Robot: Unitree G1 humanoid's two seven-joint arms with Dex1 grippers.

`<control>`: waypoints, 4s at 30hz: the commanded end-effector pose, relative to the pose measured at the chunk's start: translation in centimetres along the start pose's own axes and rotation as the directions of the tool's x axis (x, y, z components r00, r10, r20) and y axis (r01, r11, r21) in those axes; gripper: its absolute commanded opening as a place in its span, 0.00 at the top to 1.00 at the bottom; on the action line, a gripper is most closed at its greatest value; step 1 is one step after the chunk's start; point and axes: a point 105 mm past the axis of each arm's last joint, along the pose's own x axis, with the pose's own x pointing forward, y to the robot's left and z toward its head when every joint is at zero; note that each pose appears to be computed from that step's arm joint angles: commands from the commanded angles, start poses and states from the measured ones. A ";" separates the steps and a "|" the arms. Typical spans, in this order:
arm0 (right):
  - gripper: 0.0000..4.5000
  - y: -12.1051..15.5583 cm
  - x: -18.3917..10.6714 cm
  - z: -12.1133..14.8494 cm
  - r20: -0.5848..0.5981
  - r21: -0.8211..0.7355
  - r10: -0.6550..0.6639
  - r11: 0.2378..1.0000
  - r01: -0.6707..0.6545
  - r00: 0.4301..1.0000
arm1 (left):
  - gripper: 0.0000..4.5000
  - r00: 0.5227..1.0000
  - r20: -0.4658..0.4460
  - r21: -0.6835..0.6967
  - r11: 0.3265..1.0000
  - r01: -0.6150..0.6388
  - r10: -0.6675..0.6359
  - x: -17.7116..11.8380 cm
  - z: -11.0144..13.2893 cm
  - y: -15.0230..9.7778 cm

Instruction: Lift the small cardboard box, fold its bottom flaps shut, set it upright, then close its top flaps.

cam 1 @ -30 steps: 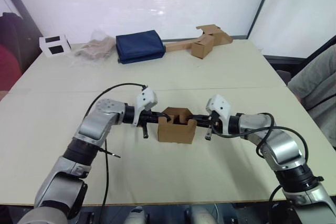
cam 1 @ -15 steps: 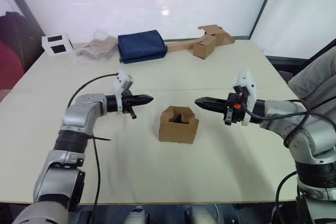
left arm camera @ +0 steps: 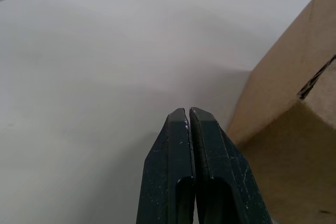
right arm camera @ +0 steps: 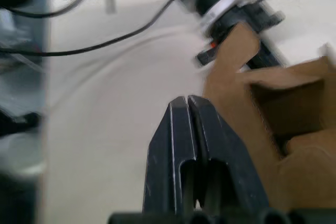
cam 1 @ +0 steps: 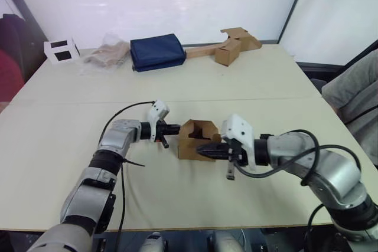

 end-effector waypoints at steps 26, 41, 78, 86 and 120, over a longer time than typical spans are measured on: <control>1.00 -2.4 1.5 -2.5 -0.056 -0.044 -0.089 0.995 0.086 0.994 | 0.98 0.995 0.076 0.012 0.997 -0.070 0.069 -2.4 1.3 0.2; 1.00 -3.2 1.4 -2.6 -0.039 -0.016 -0.130 0.991 0.130 0.991 | 0.98 0.971 0.037 0.024 0.972 0.234 -0.235 -6.6 2.8 -8.7; 1.00 -6.6 1.7 -0.5 0.053 -0.038 -0.278 0.959 0.280 0.959 | 0.98 0.985 0.014 0.058 0.984 0.169 -0.170 -4.6 1.0 -7.7; 1.00 -4.0 1.5 -1.6 0.019 0.000 -0.160 0.987 0.160 0.987 | 0.98 0.985 0.054 0.069 0.985 0.161 -0.164 -5.3 2.7 -7.2; 1.00 -1.9 0.7 -2.4 0.066 0.057 -0.091 0.995 0.088 0.994 | 0.98 0.984 0.122 0.141 0.984 0.111 -0.128 -0.7 4.7 -4.9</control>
